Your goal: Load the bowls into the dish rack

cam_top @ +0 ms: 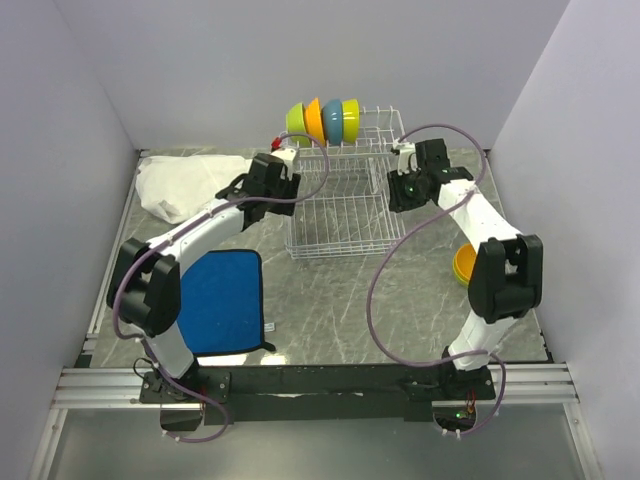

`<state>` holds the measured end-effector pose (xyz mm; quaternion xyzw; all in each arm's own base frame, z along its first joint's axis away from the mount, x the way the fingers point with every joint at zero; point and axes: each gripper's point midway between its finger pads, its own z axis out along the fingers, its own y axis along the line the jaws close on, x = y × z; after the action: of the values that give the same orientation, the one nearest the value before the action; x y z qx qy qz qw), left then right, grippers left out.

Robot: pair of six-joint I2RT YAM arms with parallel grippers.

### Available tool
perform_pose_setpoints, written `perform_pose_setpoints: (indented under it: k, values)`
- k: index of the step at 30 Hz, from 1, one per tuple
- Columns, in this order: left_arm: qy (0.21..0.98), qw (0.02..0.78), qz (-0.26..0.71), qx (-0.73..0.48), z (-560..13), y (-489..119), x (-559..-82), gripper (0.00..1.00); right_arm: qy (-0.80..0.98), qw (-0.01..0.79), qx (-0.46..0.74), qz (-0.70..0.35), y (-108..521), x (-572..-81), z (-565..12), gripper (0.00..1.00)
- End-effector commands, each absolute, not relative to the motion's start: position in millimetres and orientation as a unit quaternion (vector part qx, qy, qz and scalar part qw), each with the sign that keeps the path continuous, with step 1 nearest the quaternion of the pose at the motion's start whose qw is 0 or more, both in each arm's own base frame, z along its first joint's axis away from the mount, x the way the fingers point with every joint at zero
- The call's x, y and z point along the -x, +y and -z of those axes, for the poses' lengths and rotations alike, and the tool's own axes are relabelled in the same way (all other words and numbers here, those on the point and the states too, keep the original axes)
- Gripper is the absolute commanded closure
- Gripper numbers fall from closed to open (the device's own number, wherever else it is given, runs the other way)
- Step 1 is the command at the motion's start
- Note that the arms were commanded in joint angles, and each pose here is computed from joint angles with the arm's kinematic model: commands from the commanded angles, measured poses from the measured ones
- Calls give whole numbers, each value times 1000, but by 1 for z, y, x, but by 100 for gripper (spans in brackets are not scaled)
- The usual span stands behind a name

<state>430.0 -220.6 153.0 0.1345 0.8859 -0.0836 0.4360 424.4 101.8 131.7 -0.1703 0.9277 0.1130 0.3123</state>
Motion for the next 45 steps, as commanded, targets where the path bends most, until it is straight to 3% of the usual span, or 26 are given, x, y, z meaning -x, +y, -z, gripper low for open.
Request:
perform_pose_setpoints:
  k: [1, 6, 14, 22, 45]
  values:
    - [845, 499, 97, -165, -205, -220, -430, 40, 883, 408, 198, -121, 111, -420, -201, 55]
    - [825, 516, 107, -204, -236, -211, -402, 27, 884, 416, 191, -97, 91, -384, -218, 52]
    - [788, 570, 132, -192, -264, -186, -352, 25, 928, 342, 144, 35, -2, -296, -187, 50]
    - [778, 584, 104, -206, -259, -153, -325, 22, 948, 255, 178, 66, -26, -246, -139, 52]
    - [795, 570, 113, -175, -252, -141, -347, 20, 959, 228, 153, 73, -41, -281, -110, 58]
